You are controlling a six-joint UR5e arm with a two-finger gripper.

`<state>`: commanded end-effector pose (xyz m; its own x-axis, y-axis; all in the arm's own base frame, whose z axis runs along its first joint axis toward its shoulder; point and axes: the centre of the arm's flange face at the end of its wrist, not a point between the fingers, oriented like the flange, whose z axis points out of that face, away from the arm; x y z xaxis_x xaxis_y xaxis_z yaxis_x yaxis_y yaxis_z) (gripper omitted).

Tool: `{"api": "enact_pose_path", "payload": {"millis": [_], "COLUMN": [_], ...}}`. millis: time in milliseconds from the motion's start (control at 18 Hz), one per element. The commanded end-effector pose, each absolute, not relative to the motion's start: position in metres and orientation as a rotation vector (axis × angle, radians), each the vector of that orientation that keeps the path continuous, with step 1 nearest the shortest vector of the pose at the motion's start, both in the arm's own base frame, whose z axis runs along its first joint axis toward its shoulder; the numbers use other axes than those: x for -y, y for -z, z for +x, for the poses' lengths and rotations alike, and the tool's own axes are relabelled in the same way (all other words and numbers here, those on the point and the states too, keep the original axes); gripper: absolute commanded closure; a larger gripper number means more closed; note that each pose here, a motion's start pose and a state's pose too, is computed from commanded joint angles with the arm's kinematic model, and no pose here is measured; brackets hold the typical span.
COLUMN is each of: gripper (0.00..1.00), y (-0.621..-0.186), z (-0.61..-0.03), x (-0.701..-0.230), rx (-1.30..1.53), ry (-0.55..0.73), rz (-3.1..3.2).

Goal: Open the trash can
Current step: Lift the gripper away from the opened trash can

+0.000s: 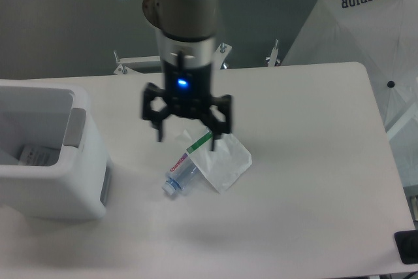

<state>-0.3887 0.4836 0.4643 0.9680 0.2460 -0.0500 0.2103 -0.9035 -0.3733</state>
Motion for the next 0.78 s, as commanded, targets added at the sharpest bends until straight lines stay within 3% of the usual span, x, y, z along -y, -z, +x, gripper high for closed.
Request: {"api": "enact_pose_path", "payload": {"millis": [222, 500, 778], "gripper": [0.0, 0.0, 0.0], "y": [-0.427, -0.38, -0.358], "z": [-0.442, -0.481, -0.502], "x": [-0.454, -0.409, -0.399], "rx": [0.324, 0.048, -0.047], "ry": [-0.131, -0.159, -0.181], "rz": [-2.809, -2.945, -3.029]}}
